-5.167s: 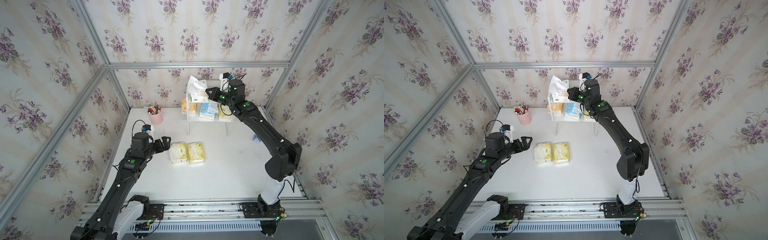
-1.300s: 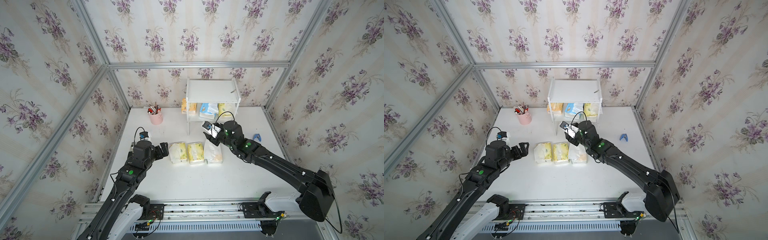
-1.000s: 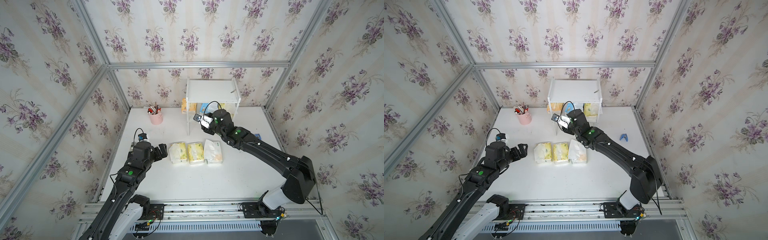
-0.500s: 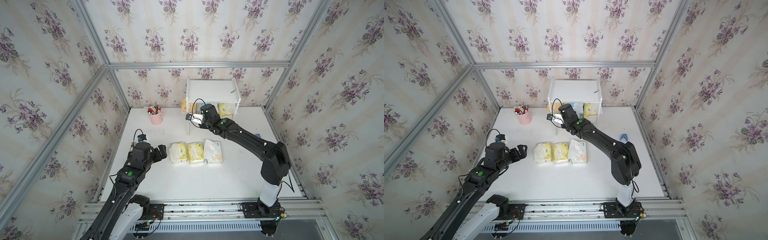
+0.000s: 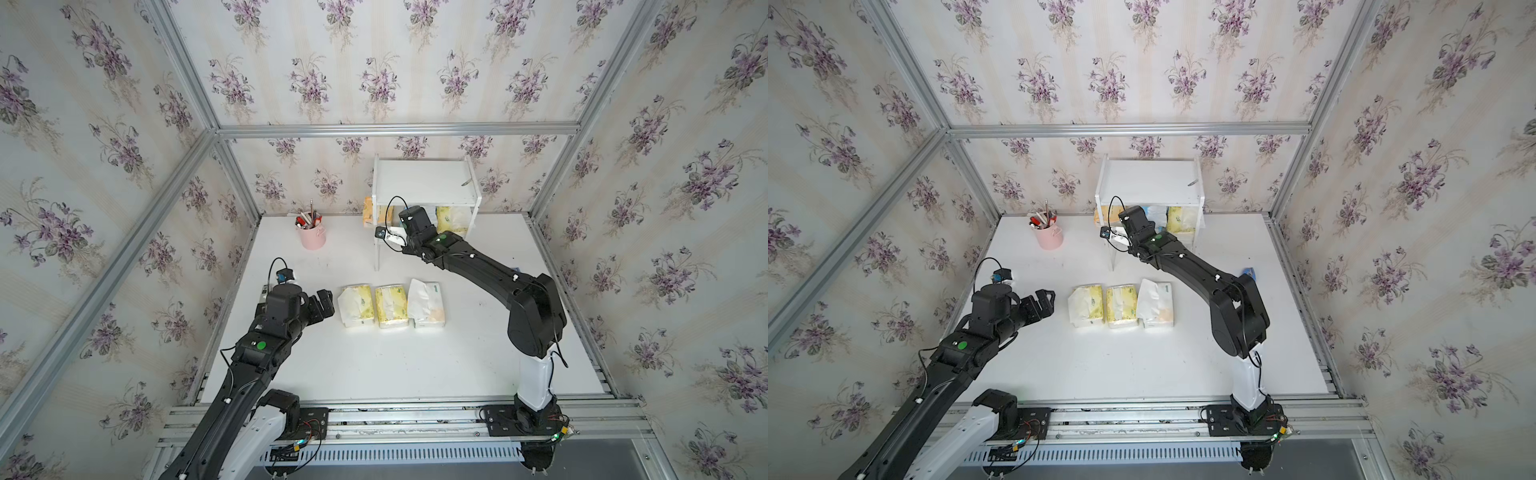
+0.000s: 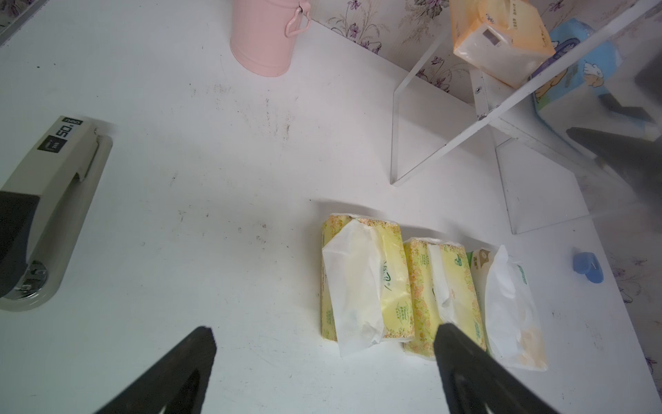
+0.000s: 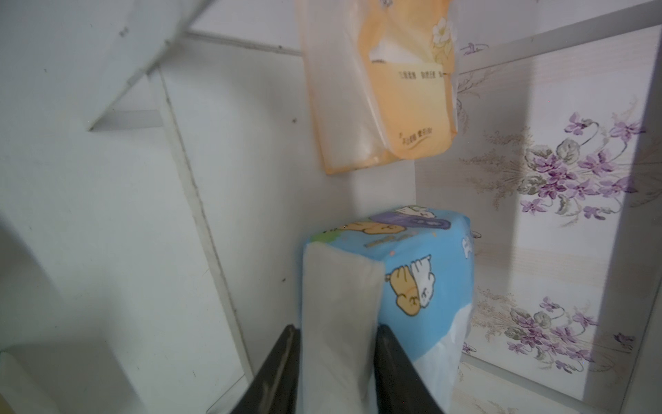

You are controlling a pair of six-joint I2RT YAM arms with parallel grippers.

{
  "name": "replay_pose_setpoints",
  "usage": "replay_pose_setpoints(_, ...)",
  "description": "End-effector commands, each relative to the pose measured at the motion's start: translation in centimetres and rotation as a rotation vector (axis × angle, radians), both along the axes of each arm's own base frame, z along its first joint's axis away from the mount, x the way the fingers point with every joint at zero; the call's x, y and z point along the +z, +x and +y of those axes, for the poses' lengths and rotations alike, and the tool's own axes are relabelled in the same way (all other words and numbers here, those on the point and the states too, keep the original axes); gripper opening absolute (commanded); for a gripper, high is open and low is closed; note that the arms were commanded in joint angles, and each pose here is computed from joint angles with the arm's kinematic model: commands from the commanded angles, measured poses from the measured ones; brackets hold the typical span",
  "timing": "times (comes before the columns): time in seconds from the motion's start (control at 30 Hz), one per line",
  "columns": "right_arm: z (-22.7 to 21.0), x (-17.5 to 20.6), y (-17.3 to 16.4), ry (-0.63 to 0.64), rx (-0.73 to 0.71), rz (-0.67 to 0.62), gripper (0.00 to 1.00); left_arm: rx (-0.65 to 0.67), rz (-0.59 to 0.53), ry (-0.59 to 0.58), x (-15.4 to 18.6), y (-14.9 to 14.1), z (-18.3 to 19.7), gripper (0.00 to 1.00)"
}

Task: Remove the tissue boxes from the shelf
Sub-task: Pick up a box of tissues from the shelf.

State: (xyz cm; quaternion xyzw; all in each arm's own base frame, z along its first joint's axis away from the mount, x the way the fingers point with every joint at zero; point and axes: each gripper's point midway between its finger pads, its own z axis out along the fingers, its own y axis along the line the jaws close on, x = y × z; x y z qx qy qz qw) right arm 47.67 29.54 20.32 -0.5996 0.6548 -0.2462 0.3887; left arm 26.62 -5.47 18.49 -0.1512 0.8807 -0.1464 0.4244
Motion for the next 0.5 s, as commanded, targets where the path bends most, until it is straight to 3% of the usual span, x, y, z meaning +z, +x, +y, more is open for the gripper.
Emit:
replay_pose_setpoints(0.0,-0.4,-0.7,-0.2,-0.004,-0.026,0.027,0.32,-0.004,-0.023,-0.010,0.6,0.4,-0.2,0.99)
replay_pose_setpoints(0.33,-0.8,-1.8,-1.3,0.002,-0.038,0.078,0.02,-0.003,-0.020,-0.012,0.4,0.3,-0.2,0.99)
replay_pose_setpoints(0.47,-0.9,-1.2,-1.9,0.008,-0.038,0.066,0.00,-0.011,-0.023,-0.014,0.4,0.3,-0.3,0.99)
